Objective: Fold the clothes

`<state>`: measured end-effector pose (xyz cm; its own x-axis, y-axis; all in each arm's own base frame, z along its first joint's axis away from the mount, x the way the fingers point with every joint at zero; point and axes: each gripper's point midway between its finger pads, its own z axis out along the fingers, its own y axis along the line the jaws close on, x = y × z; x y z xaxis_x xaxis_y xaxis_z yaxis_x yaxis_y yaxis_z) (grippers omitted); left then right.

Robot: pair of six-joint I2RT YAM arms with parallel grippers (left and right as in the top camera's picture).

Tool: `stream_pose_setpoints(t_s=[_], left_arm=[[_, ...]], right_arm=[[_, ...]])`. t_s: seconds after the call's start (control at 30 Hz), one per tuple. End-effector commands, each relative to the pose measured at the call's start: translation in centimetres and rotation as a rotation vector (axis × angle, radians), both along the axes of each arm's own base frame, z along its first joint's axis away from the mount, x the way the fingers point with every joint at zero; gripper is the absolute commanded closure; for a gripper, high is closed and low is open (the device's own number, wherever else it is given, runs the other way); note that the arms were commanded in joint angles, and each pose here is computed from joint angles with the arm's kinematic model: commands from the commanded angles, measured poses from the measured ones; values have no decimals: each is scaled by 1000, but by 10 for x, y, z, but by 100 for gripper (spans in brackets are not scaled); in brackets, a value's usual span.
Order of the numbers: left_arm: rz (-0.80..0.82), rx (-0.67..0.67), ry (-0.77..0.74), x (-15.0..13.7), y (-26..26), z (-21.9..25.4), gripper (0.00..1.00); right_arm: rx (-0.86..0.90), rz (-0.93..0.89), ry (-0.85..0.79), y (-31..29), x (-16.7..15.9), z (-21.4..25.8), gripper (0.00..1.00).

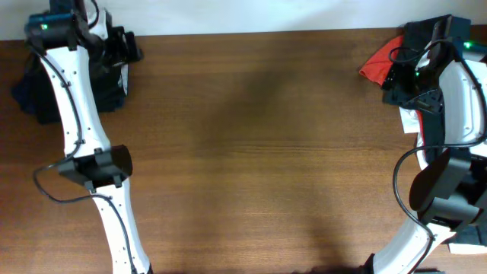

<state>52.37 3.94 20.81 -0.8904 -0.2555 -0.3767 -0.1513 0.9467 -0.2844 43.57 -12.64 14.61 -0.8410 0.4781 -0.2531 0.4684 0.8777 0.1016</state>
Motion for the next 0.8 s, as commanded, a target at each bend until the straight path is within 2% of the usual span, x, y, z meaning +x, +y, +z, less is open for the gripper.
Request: stream_pose_setpoints(t_s=[0.0,0.07,0.17,0.2,0.3,0.4,0.47,0.57,0.67,0.73,0.77], left_arm=[[-65,-1,-193,-34,-33,103,1],[-86,11,-145,-65,-47,116,1],[-83,83,-11,-150,-52,119,1],[-83,87,-11,-165,-53,122,1],[-56,138,-108,-255,-49,133,1],[-111,42,-247,-337,-73,94,1],[-144,-1,-340,-375,-86,67,1],[-144,2,-357,-417,-87,50,1],[-136,-7,-189,-452,-87,22,1],[-144,11,-259,-439,-86,32,1],[-209,39,-341,-427,-88,42,1]], right_arm=[[-14,-5,-17,-3,1,8,1],[-14,-5,-17,-3,1,8,1],[-14,-5,-17,-3,1,8,1],[-14,-5,-17,-3,1,8,1],[-14,-5,-17,-3,1,8,1],[-14,-5,-17,-3,1,8,1],[-14,-5,-17,-3,1,8,1],[-14,-5,-17,-3,1,8,1],[-13,-5,-17,-3,1,8,1],[-14,-5,-17,-3,1,8,1],[-14,-5,-17,-3,1,8,2]])
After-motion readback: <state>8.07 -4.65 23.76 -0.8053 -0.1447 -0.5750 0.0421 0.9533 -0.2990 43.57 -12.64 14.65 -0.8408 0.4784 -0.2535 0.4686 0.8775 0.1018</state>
